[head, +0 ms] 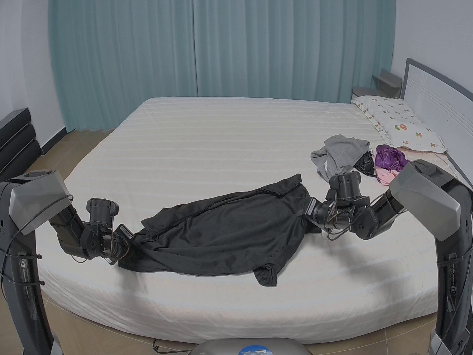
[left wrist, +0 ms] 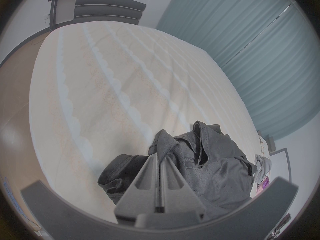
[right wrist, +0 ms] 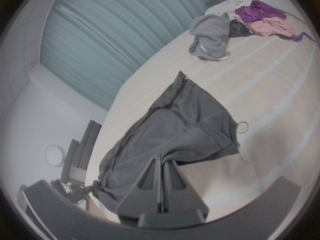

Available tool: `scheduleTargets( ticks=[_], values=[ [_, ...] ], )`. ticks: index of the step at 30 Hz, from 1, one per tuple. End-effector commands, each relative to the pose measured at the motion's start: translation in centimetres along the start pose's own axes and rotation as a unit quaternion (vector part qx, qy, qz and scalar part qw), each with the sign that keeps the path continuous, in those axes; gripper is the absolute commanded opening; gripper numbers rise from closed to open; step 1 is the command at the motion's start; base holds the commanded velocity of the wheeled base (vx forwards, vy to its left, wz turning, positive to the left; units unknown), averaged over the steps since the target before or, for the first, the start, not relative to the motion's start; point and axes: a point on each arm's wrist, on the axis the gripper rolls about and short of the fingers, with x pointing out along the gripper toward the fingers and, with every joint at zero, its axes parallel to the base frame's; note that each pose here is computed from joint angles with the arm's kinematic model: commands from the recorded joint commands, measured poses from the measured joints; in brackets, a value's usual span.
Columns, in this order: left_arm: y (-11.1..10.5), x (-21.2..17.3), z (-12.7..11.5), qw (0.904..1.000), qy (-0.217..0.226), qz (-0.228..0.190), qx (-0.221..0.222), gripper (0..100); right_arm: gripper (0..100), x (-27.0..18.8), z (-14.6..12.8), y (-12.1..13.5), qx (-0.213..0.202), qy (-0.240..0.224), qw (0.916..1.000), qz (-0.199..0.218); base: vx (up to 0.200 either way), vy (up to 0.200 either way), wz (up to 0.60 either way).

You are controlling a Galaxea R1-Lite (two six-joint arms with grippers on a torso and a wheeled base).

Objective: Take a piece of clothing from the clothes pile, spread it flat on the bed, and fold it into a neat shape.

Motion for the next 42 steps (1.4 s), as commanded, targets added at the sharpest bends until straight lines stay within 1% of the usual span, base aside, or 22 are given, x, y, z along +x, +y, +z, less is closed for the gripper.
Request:
scheduleTargets(
  ticks=[1,2,4,5,8,9,14,19,21,25,27,28,30,31,35,36,38,39,42],
  values=[
    [0.1,0.0,-0.1,1.0000,0.000,0.001,0.000,0,0,1.3,1.0,3.2,0.027,-0.013,0.9993,0.020,0.000,0.000,0.00],
    [0.1,0.0,-0.1,1.0000,0.000,0.001,0.000,0,0,1.7,1.3,3.8,0.036,-0.021,0.9990,0.018,0.000,0.000,0.00],
    [0.1,0.0,-0.1,1.0000,0.000,0.001,0.000,0,0,2.0,1.3,4.0,0.040,-0.023,0.9988,0.015,0.000,0.000,0.00],
    [0.1,0.0,-0.1,1.0000,0.000,0.001,0.000,0,0,3.4,1.1,4.6,0.046,-0.034,0.9984,0.000,0.000,0.000,0.00],
    [0.1,0.1,-0.1,1.0000,-0.001,0.001,-0.007,0,0,5.2,0.3,4.7,0.042,-0.037,0.9983,-0.017,0.000,0.000,0.00],
    [0.0,0.0,0.0,1.0000,-0.002,0.001,-0.008,0,100,5.6,0.1,4.6,0.041,-0.036,0.9983,-0.020,0.000,0.000,0.00],
    [0.1,0.1,-0.1,1.0000,-0.001,0.001,-0.009,0,100,6.4,-0.8,4.2,0.038,-0.026,0.9985,-0.029,0.000,0.000,0.00],
    [0.0,0.0,0.0,1.0000,-0.002,0.001,-0.009,0,100,4.8,-0.3,3.9,0.032,-0.022,0.9986,-0.036,0.000,0.000,0.00],
    [0.0,0.0,0.0,1.0000,-0.002,0.001,-0.010,0,100,3.9,-0.2,3.4,0.017,-0.015,0.9988,-0.043,0.000,0.000,0.00],
    [0.1,0.0,-0.1,1.0000,-0.001,0.001,-0.010,0,100,2.1,-0.3,2.0,-0.035,0.009,0.9978,-0.055,0.000,0.000,0.00],
    [0.0,0.0,0.0,1.0000,-0.002,0.001,-0.010,0,100,1.7,-0.5,1.8,-0.040,0.016,0.9977,-0.052,0.000,0.000,0.00],
    [0.0,0.0,0.0,1.0000,-0.002,0.001,-0.010,0,100,0.9,-1.1,1.5,-0.045,0.031,0.9973,-0.048,0.000,0.000,0.00],
    [0.1,0.0,-0.1,1.0000,-0.001,0.001,-0.010,0,100,0.4,-1.5,1.3,-0.047,0.039,0.9971,-0.046,0.000,0.000,0.00],
    [0.1,0.0,-0.1,1.0000,-0.001,0.001,-0.010,0,100,-0.1,-2.1,0.9,-0.059,0.053,0.9960,-0.041,0.000,0.000,0.00],
    [0.1,0.0,-0.1,1.0000,0.000,0.003,-0.010,0,100,-0.5,-3.9,-0.4,-0.104,0.081,0.9904,-0.039,0.000,0.000,0.00],
    [0.1,0.0,-0.1,1.0000,-0.001,0.002,-0.010,0,100,-0.4,-4.2,-0.5,-0.111,0.084,0.9896,-0.037,0.000,0.000,0.00],
    [0.1,0.0,-0.1,1.0000,-0.001,0.002,-0.010,0,100,-0.4,-4.2,-0.5,-0.111,0.084,0.9896,-0.037,0.000,0.000,0.00],
    [0.1,0.0,-0.1,1.0000,0.000,0.003,-0.010,0,100,0.3,-5.4,-0.2,-0.124,0.086,0.9882,-0.026,0.000,0.000,0.00],
    [0.1,0.0,-0.1,1.0000,0.000,0.003,-0.010,0,100,1.2,-6.9,0.0,-0.139,0.101,0.9848,-0.025,0.000,0.000,0.00]
  ],
)
